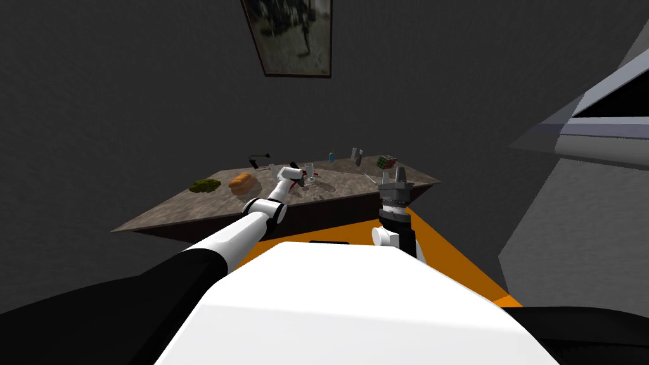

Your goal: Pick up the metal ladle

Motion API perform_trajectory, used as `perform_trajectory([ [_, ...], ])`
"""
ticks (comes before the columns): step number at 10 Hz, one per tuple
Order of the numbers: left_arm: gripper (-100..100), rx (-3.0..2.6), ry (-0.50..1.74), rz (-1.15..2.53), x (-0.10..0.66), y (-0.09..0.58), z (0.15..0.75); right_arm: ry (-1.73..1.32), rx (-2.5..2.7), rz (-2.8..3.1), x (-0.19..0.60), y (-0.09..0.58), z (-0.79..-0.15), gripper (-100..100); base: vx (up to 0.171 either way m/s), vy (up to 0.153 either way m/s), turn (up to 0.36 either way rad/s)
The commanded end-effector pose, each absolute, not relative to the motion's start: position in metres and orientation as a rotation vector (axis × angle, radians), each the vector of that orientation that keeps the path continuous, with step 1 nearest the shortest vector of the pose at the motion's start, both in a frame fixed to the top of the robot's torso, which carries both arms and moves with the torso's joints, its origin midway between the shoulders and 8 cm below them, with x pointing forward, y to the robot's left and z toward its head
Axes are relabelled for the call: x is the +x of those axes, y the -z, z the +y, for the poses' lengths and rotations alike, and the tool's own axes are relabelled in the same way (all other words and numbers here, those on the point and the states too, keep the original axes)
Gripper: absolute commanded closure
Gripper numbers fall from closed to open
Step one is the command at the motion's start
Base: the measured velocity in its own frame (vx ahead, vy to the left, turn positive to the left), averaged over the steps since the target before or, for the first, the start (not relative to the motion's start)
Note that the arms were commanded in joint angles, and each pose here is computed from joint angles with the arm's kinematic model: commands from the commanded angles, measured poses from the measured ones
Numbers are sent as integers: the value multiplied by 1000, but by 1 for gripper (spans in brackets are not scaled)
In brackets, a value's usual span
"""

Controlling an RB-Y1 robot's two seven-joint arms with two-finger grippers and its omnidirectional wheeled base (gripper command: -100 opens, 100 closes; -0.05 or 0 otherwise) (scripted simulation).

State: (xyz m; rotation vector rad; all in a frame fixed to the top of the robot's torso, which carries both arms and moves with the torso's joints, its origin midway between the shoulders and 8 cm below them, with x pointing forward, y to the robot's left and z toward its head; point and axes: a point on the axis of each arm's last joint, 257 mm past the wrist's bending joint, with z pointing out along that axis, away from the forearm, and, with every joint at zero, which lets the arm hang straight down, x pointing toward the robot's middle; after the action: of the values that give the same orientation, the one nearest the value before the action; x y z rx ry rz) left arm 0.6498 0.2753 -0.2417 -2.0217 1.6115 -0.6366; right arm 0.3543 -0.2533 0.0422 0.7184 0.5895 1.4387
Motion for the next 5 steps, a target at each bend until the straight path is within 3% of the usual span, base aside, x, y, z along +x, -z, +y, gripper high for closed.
perform_trajectory([
  [1, -100, -2065, 578, 1636, 642, 247, 277, -1439, 718, 590, 354, -42, -253, 0, 57, -26, -81],
  [5, -100, -2143, 469, 1676, 626, 262, 282, -1439, 718, 590, 354, -42, -253, 0, 69, -21, -57],
])
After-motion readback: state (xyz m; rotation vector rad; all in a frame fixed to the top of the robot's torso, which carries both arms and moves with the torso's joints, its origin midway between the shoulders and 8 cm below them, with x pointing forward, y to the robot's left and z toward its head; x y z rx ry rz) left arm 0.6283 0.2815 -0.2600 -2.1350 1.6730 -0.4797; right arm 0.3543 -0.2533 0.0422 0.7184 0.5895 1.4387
